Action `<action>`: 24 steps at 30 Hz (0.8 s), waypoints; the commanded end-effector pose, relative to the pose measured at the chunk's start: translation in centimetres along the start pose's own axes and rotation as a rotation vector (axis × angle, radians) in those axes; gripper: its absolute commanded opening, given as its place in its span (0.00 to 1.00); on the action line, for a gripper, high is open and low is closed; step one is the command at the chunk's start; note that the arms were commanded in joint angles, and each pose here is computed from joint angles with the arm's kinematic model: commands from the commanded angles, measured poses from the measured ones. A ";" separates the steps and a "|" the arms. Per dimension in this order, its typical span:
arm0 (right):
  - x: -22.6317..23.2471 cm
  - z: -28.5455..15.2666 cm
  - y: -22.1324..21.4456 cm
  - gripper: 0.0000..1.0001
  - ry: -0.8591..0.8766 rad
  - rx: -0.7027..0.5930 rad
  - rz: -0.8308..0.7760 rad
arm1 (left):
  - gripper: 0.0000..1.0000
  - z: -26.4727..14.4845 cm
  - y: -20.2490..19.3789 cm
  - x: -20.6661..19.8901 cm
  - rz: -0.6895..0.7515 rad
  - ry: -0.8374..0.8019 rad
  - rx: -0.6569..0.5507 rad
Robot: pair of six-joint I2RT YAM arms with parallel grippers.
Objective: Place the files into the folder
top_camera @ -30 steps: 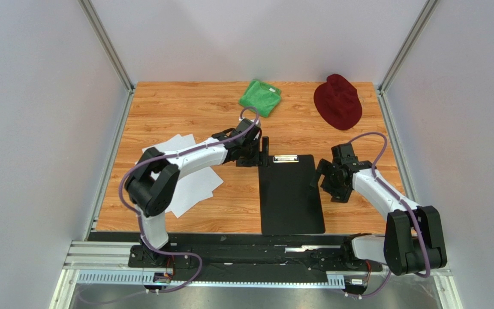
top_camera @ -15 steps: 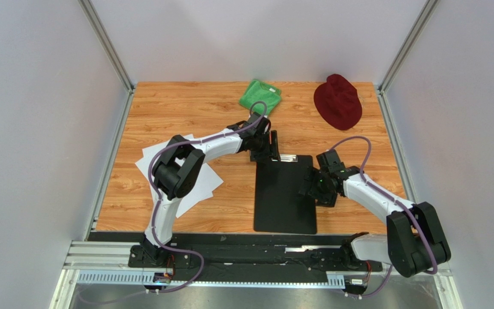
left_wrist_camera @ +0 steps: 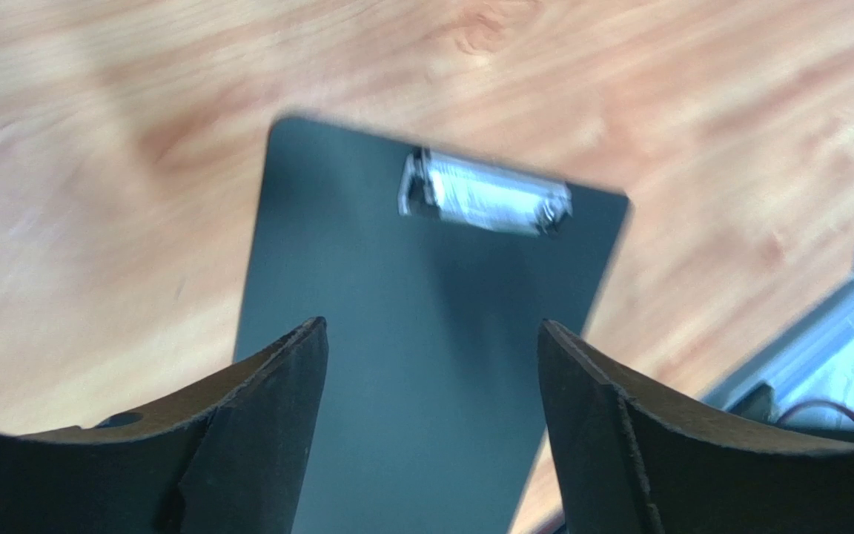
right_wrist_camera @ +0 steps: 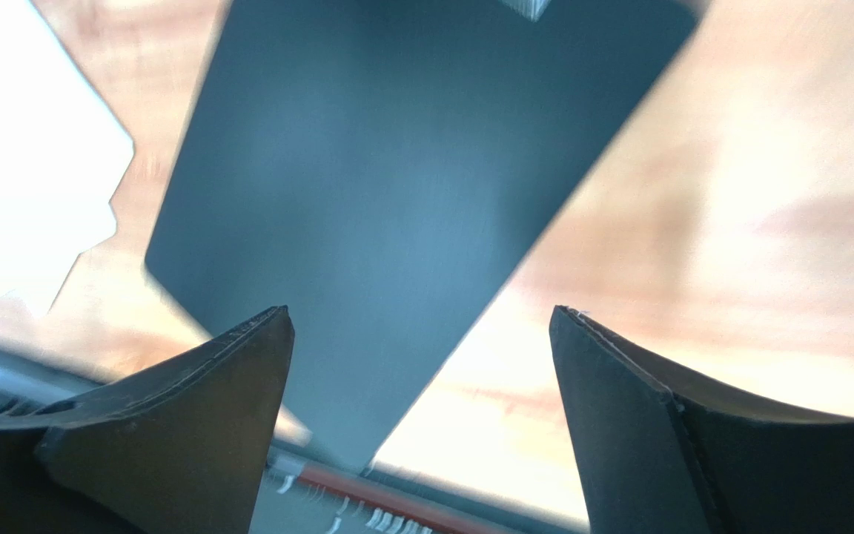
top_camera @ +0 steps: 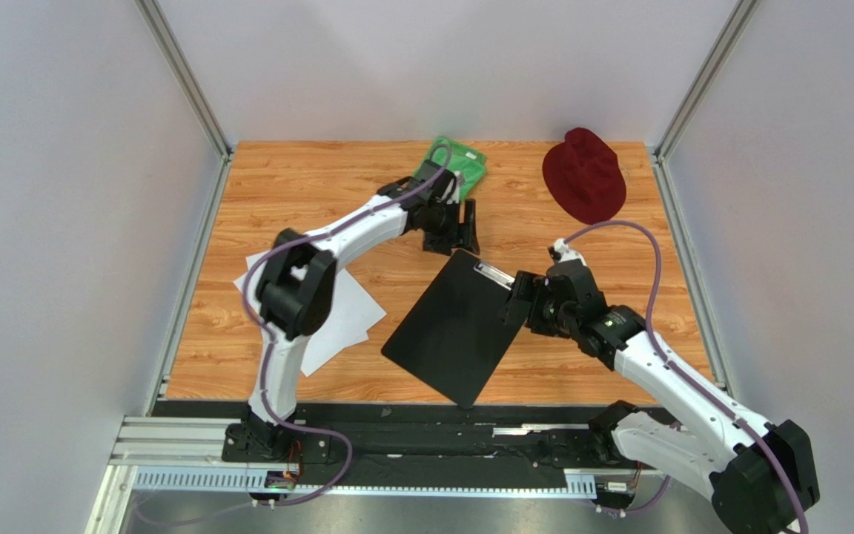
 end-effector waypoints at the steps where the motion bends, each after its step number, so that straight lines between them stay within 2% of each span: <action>1: 0.6 1.0 5.3 0.84 -0.100 -0.148 -0.292 | 0.79 -10.8 1.3 -2.9 0.127 -0.081 -0.225; 4: 1.5 3.2 9.3 0.79 -0.203 -0.139 -0.428 | 0.78 -13.5 -1.7 -2.4 0.111 -0.091 -0.233; 5: 1.2 5.2 9.3 0.77 -0.221 -0.069 -0.476 | 0.76 -13.8 -4.1 -1.8 0.077 -0.108 -0.209; 6: 2.5 5.4 11.1 0.70 -0.177 -0.064 -0.556 | 0.76 -14.0 -4.8 -2.4 0.083 -0.186 -0.229; 7: 2.3 6.2 11.9 0.70 -0.173 -0.045 -0.573 | 0.75 -13.9 -6.1 -2.4 0.070 -0.211 -0.222; 8: 2.1 8.0 11.8 0.67 -0.154 0.017 -0.589 | 0.75 -13.4 -8.5 -1.5 0.021 -0.212 -0.184; 9: 2.7 8.4 12.8 0.64 -0.118 0.025 -0.620 | 0.74 -12.9 -9.5 -1.9 0.024 -0.226 -0.179; 11: 1.9 10.4 13.2 0.64 -0.132 0.081 -0.650 | 0.72 -11.0 -12.0 -1.4 -0.005 -0.206 -0.105; 13: 2.4 11.3 13.8 0.65 -0.072 0.112 -0.645 | 0.70 -9.0 -13.9 -2.0 0.004 -0.208 -0.017; 17: 1.7 13.7 12.3 0.66 -0.028 0.231 -0.649 | 0.70 -6.5 -15.3 -2.7 0.022 -0.130 0.048; 19: 1.6 14.2 11.9 0.67 -0.007 0.247 -0.641 | 0.69 -5.0 -15.6 -2.5 0.010 -0.106 0.080; 24: 0.3 15.8 10.8 0.66 -0.082 0.283 -0.587 | 0.69 -2.6 -15.8 -1.9 -0.042 -0.049 0.143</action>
Point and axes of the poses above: each gripper's point midway between its finger pads, its own z axis out along the fingers, its own x axis along the line the jaws close on, y = z × x, the point moved 6 cm from there along -z, back along the fingers, and after that the axes turned 3 degrees about z, right-handed, at the moved point
